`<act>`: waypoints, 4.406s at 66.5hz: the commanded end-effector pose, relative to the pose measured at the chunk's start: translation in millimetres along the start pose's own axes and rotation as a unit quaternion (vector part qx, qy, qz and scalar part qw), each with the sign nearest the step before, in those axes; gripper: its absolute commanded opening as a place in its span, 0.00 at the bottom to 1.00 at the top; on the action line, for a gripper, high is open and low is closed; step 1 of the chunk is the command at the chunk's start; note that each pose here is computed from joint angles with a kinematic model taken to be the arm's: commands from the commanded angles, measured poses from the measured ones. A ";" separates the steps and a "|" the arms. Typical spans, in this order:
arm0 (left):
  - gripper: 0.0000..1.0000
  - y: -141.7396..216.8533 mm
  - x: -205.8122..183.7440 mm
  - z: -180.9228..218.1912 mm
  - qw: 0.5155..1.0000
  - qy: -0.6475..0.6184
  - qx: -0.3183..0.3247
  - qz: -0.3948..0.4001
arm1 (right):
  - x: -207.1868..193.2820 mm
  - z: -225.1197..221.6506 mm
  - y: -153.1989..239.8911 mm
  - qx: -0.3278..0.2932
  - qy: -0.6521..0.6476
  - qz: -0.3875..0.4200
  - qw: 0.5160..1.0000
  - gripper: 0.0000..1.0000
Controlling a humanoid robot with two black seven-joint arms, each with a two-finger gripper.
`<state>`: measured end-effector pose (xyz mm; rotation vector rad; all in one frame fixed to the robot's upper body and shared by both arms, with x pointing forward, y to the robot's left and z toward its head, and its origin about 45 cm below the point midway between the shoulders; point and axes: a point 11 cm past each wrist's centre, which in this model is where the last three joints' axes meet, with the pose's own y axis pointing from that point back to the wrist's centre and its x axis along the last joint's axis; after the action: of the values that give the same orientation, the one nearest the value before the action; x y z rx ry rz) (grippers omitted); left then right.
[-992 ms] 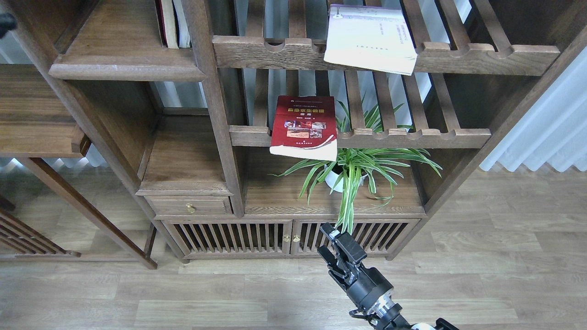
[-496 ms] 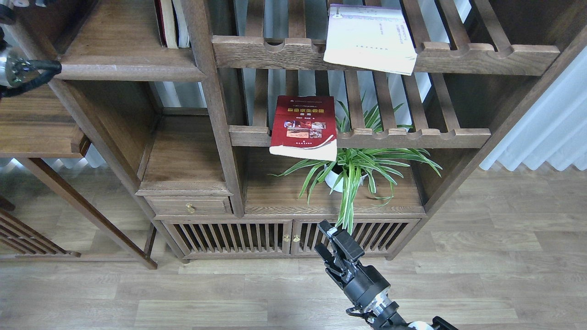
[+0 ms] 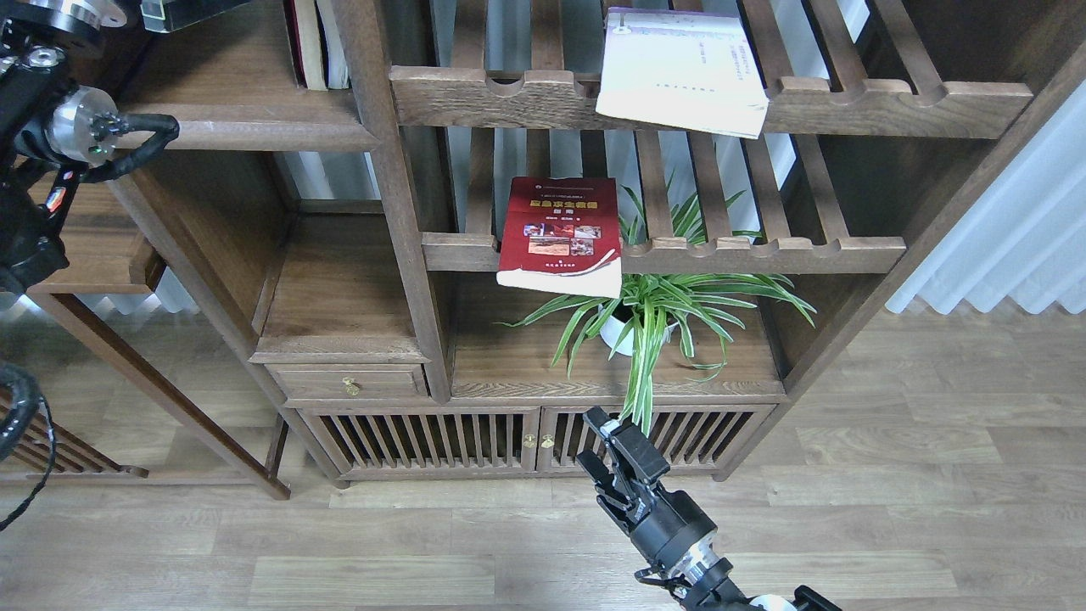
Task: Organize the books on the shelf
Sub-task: 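Push the green book flat into the upper-left shelf with the left gripper, then reach the right gripper up and grasp the white book on the top slats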
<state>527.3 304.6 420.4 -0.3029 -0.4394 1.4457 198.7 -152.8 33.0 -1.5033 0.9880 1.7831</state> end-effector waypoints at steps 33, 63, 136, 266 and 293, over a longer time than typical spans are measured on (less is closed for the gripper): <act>0.27 -1.8 3.3 4.3 0.996 -0.074 0.008 -0.039 | -3.2 -1.9 -0.6 0.002 -0.001 -0.005 1.000 0.99; 0.92 -6.9 -3.4 17.0 0.999 -0.042 -0.014 -0.027 | -5.6 -1.8 -3.7 0.000 0.001 -0.008 1.000 0.99; 1.00 123.8 44.3 71.4 0.951 0.186 0.061 -0.240 | -109.0 -72.0 -42.3 0.042 0.047 -0.142 0.988 0.94; 1.00 223.6 81.5 -34.2 0.935 0.235 0.225 -0.139 | -267.7 -110.9 -108.0 0.049 0.134 -0.238 0.961 0.94; 1.00 223.1 81.7 -33.7 0.936 0.235 0.223 -0.139 | -277.7 -142.2 -103.6 0.122 0.098 -0.222 0.962 0.44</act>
<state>351.3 412.1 297.5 -0.1985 0.2325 1.1083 408.5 -205.1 274.5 -1.6445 0.8412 1.1942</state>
